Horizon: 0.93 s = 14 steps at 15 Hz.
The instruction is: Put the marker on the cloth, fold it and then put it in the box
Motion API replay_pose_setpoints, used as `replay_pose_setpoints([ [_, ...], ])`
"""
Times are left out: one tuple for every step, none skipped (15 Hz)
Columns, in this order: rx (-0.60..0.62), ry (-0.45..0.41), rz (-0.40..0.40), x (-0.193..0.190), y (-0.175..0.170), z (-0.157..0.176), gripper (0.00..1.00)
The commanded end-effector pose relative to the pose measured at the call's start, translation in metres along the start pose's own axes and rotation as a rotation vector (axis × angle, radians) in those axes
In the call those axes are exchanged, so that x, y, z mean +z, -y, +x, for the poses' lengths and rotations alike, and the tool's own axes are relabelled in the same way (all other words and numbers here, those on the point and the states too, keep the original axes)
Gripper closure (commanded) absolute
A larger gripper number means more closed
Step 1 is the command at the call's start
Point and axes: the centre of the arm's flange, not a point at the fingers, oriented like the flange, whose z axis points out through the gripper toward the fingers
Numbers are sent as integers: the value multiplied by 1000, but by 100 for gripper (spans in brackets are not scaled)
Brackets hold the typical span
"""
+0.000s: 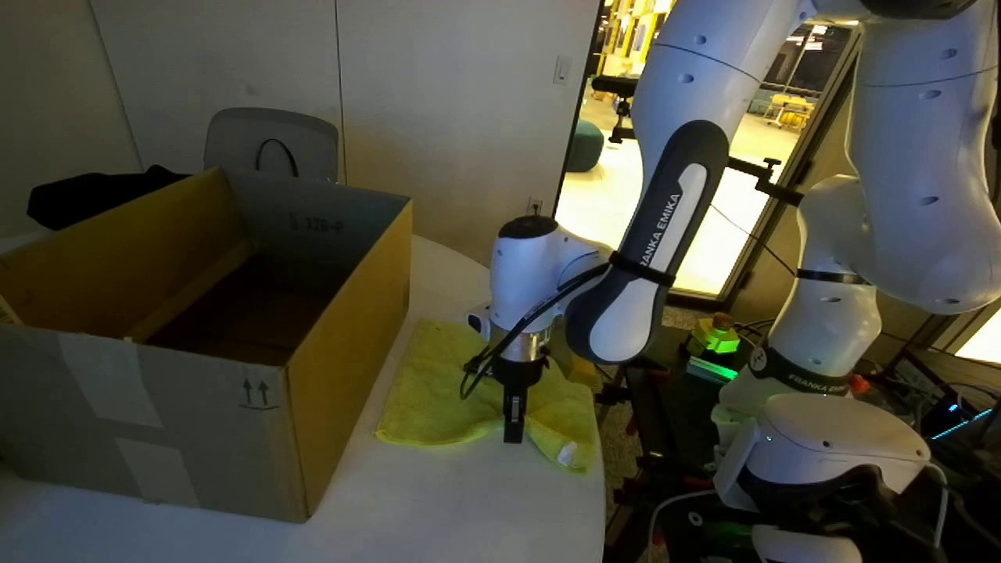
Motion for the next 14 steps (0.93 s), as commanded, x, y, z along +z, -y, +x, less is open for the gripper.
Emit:
replay_pose_setpoints([
  [45, -69, -5, -47, -28, -19, 96],
  [78, -93, -9, -57, -40, -23, 95],
  [107, -111, -12, -63, -51, -26, 95],
  [150, -126, -16, -69, -66, -30, 95],
  [192, -138, -14, -73, -79, -34, 96],
  [235, -146, -10, -77, -93, -38, 96],
  [287, -147, -5, -80, -109, -41, 97],
  [335, -151, -7, -79, -121, -44, 97],
  [383, -146, -10, -80, -136, -46, 98],
  [419, -140, -14, -77, -146, -48, 97],
  [467, -129, -21, -75, -157, -48, 97],
  [507, -120, -25, -71, -166, -49, 97],
  [534, -105, -30, -67, -172, -49, 96],
  [556, -93, -38, -63, -175, -50, 97],
])
